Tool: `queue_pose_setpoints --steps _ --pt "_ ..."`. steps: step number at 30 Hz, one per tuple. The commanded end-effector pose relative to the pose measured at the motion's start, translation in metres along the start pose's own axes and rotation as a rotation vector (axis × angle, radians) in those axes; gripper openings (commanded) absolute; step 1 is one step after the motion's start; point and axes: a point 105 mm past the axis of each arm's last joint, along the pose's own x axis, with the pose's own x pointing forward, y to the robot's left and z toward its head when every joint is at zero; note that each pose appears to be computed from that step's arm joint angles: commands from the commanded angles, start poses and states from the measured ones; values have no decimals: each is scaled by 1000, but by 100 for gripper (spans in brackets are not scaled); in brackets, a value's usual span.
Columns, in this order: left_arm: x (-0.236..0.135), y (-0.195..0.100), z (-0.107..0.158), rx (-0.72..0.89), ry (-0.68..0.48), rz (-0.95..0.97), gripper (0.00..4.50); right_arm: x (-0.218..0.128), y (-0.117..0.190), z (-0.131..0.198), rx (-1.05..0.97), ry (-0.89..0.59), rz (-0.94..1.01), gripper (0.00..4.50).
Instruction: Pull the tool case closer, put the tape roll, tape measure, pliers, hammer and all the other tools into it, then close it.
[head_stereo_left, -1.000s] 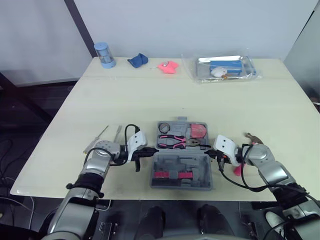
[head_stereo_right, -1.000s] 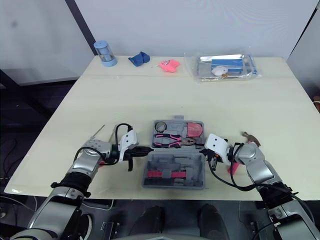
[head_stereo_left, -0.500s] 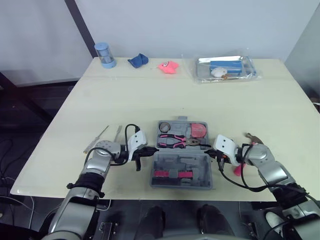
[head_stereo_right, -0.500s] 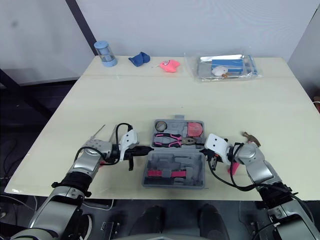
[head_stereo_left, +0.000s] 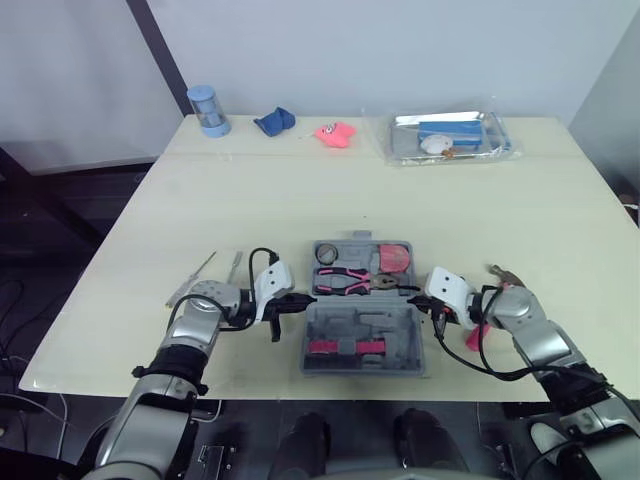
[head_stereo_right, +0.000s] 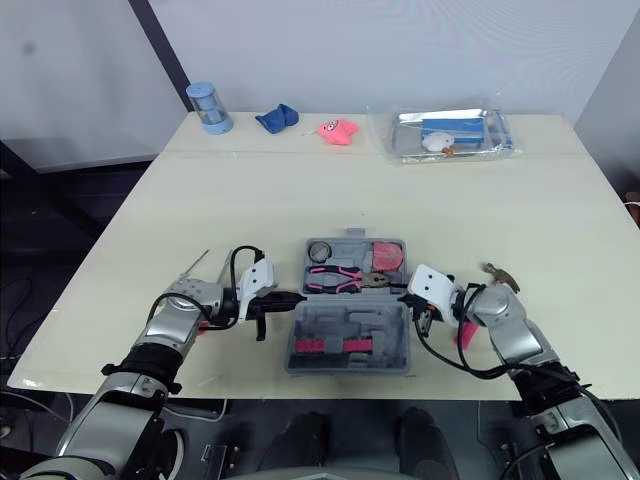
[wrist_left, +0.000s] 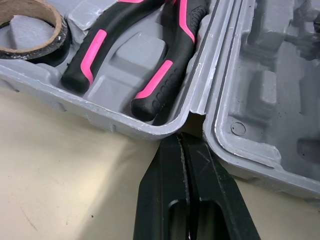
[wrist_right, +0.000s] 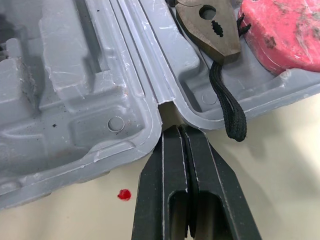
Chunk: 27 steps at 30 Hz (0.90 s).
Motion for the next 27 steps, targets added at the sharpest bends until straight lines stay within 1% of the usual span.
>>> queue_pose_setpoints --steps 1,12,16,27 --pt "11 -6 0 4 14 -23 5 7 3 28 -64 -95 18 0" --pt "10 -6 -1 5 18 -23 5 5 7 21 -52 -66 42 0" --pt "8 -5 -2 8 25 -18 5 -2 7 13 -41 -48 32 0" --pt "3 -3 -6 3 29 0 5 -8 3 4 -26 -25 -1 0"
